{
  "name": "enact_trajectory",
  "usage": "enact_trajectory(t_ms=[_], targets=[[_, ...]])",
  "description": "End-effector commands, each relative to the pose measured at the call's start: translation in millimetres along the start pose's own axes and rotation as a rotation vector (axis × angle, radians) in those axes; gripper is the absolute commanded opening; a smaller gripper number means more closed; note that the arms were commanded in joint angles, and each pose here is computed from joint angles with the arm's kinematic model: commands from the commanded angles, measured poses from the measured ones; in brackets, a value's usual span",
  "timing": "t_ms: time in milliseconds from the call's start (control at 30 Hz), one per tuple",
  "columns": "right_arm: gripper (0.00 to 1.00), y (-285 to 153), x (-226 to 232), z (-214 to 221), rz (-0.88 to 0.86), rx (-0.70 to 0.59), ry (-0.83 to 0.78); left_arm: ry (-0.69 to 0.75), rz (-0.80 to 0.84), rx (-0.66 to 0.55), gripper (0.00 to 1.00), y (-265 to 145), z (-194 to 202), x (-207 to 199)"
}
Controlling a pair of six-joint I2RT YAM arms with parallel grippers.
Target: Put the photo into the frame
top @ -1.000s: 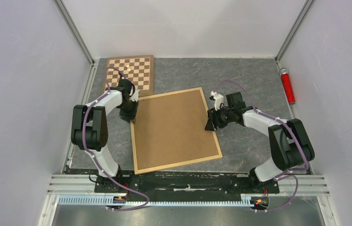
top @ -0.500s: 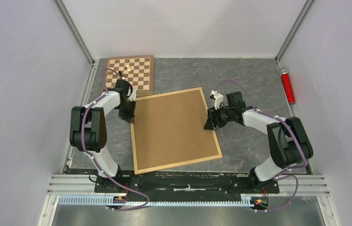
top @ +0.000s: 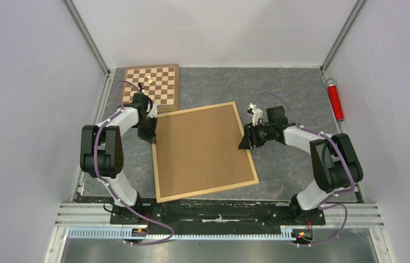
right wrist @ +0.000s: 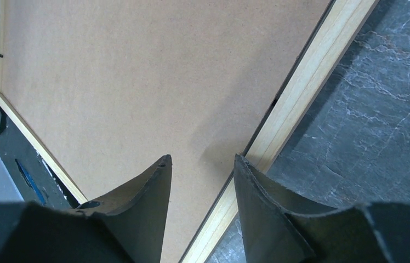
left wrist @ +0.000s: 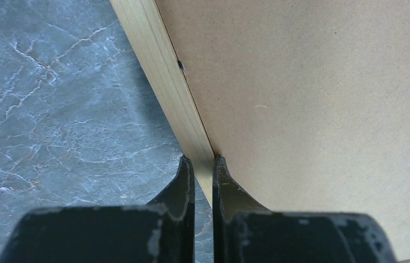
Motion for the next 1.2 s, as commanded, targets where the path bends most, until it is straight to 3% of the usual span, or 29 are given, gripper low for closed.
enact_trajectory(t_ms=[0, 700, 833, 967, 1167], targets=[[0.48, 6, 21, -8, -0.145, -0.021, 0.011, 0.022, 0.116, 0.084, 0.02, 33, 17, -13], [0.45, -19, 50, -53, -0.233, -0.163, -0.045, 0.025, 0.137, 0.074, 0.02, 31, 16, -16], [0.47, -24, 44, -53, -0.117, -0.158, -0.058, 0.028, 0.13, 0.073, 0.02, 30, 17, -15], [0.59, -28, 29, -45, 0.055, -0.102, -0.062, 0.027, 0.124, 0.066, 0.02, 29, 16, -15], [0.58, -25, 16, -25, 0.129, -0.01, -0.084, 0.028, 0.121, 0.069, 0.02, 30, 16, -14]])
Point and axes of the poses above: each gripper's point midway between its finger pads, its own y axis out along the fingers, its own x axis along the line the jaws close on, z = x × y, the point moved 8 cm from there along -y, back along the fingers, and after that the axes turned 2 degrees about -y, right-handed, at the moved point
